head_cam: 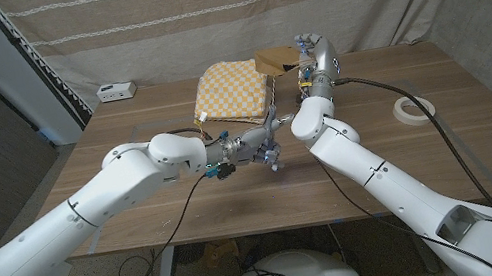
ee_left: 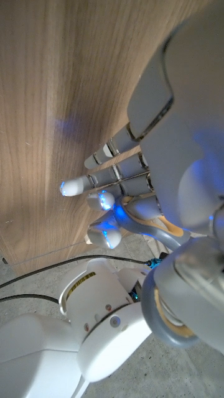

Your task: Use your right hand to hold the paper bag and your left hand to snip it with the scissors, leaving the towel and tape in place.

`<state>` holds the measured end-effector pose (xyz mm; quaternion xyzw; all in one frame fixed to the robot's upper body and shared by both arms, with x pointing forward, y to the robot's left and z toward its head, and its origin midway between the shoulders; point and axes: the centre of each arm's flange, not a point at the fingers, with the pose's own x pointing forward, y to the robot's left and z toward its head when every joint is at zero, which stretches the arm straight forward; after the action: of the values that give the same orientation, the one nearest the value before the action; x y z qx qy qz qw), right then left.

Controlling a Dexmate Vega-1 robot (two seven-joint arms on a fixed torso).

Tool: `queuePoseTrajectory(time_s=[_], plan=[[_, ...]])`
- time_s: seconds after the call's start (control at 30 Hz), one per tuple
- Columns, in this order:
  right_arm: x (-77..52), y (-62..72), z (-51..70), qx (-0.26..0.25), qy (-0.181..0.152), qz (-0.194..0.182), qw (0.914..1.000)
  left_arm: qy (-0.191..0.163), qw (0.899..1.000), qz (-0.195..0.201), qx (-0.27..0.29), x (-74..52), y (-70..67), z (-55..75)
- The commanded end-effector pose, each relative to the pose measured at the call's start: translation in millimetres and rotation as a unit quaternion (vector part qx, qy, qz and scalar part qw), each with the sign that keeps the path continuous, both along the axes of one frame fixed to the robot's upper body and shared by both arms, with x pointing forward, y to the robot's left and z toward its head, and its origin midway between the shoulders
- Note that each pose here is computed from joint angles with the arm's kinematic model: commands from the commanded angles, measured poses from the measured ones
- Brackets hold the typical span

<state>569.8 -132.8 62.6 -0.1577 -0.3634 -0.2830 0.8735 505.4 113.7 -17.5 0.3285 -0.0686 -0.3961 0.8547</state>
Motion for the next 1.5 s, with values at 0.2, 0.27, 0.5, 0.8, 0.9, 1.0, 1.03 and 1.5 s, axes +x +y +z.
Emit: queuePoseTrajectory(time_s=[0.2, 0.27, 0.5, 0.8, 0.9, 1.0, 1.03, 1.5], plan=[[1.5, -1.0, -3.7, -0.004, 0.000, -0.006, 1.0000, -0.009, 1.000, -0.007, -0.012, -0.8, -6.0, 2.3], [1.4, -1.0, -4.3, -0.005, 0.001, -0.006, 1.0000, -0.009, 1.000, -0.008, -0.016, -1.0, -6.5, 2.3], [1.1, -2.1, -5.5, -0.006, 0.002, -0.009, 0.9999, 0.002, 0.999, -0.013, -0.035, 0.4, -6.0, 0.6], [2.0, -1.8, -7.7, -0.008, 0.004, -0.009, 0.9999, 0.012, 0.999, -0.019, -0.050, 4.2, -6.4, -1.3], [2.2, -1.7, -7.8, -0.009, 0.005, -0.010, 0.9999, 0.014, 0.998, -0.019, -0.053, 4.4, -6.4, -1.8], [2.3, -1.3, -7.8, -0.009, 0.005, -0.008, 0.9999, 0.017, 0.998, -0.019, -0.057, 4.7, -5.8, -2.4], [2.5, -1.1, -7.7, -0.011, 0.005, -0.008, 0.9999, 0.017, 0.998, -0.019, -0.056, 4.7, -5.8, -2.4], [5.3, -0.4, -7.7, -0.013, 0.008, -0.008, 0.9999, -0.018, 1.000, -0.018, -0.005, -3.5, -11.3, 1.3]])
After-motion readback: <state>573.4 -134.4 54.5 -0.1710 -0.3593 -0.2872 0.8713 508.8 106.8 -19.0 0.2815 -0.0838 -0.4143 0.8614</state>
